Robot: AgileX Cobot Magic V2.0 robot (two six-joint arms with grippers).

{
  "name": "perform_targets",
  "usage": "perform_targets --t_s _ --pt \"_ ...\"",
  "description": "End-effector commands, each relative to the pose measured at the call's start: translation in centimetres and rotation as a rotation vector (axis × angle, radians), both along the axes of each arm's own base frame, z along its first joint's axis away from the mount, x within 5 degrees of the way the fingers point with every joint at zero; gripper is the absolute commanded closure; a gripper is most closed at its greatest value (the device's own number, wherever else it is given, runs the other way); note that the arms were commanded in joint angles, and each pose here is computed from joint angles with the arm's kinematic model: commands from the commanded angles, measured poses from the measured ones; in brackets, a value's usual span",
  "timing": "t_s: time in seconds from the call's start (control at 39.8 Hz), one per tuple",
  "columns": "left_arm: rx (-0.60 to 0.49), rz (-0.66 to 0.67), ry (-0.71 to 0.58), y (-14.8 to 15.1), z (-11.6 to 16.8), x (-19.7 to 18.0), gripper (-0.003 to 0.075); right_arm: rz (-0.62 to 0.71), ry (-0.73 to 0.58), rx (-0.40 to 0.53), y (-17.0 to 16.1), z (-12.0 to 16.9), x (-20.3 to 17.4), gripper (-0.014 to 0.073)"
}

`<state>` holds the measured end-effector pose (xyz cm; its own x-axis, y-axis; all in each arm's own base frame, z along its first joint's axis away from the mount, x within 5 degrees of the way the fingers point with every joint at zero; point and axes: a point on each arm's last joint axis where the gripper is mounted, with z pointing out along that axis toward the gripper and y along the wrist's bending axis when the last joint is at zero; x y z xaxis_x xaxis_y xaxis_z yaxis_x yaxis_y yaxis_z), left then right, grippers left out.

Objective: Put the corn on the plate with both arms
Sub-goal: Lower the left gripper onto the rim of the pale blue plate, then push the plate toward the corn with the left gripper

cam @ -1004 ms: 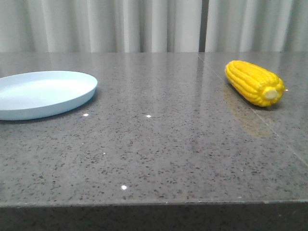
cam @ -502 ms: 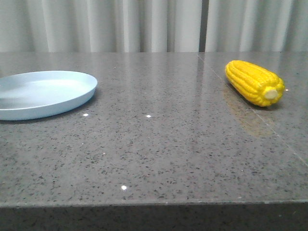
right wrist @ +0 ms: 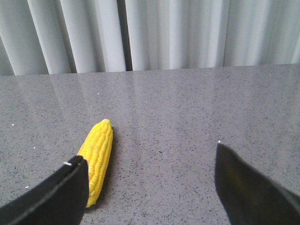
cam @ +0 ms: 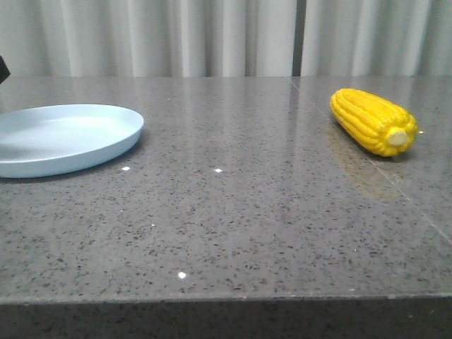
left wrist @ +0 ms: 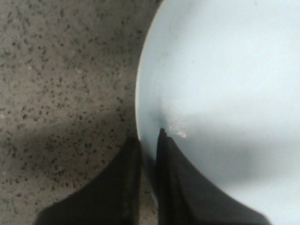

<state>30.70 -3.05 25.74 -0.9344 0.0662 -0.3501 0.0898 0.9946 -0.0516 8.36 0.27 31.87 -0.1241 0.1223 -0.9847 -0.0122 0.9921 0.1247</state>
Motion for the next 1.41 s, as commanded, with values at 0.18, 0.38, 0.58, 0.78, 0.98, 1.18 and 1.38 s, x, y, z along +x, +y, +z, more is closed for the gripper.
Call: perform_targets --t_s 0.18,0.38,0.58,0.78,0.98,1.18,1.38 --pt "-0.105 -0.005 -0.115 -1.6 3.6 0.6 0.0741 -0.02 -0.105 -0.007 -0.2 1.8 0.1 0.0015" --pt "-0.239 -0.057 -0.231 -4.8 7.9 1.4 0.0741 -0.02 -0.105 -0.007 -0.2 1.8 0.1 0.0015" --pt "-0.386 -0.085 -0.261 -8.4 8.3 2.3 0.0741 -0.02 -0.105 -0.007 -0.2 1.8 0.1 0.0015" --pt "-0.383 -0.143 -0.162 -11.6 5.0 3.1 0.0741 -0.02 -0.105 -0.007 -0.2 1.8 0.1 0.0015" --pt "-0.368 -0.158 -0.109 -12.7 3.0 3.7 0.0737 -0.02 -0.105 -0.007 -0.2 1.8 0.1 0.0015" --pt "-0.364 -0.154 -0.099 -12.8 2.5 3.9 0.0561 -0.02 -0.105 -0.007 -0.2 1.8 0.1 0.0015" --pt "-0.329 -0.184 -0.156 -12.3 3.5 3.7 0.026 -0.02 -0.105 -0.007 -0.2 1.8 0.1 0.0015"
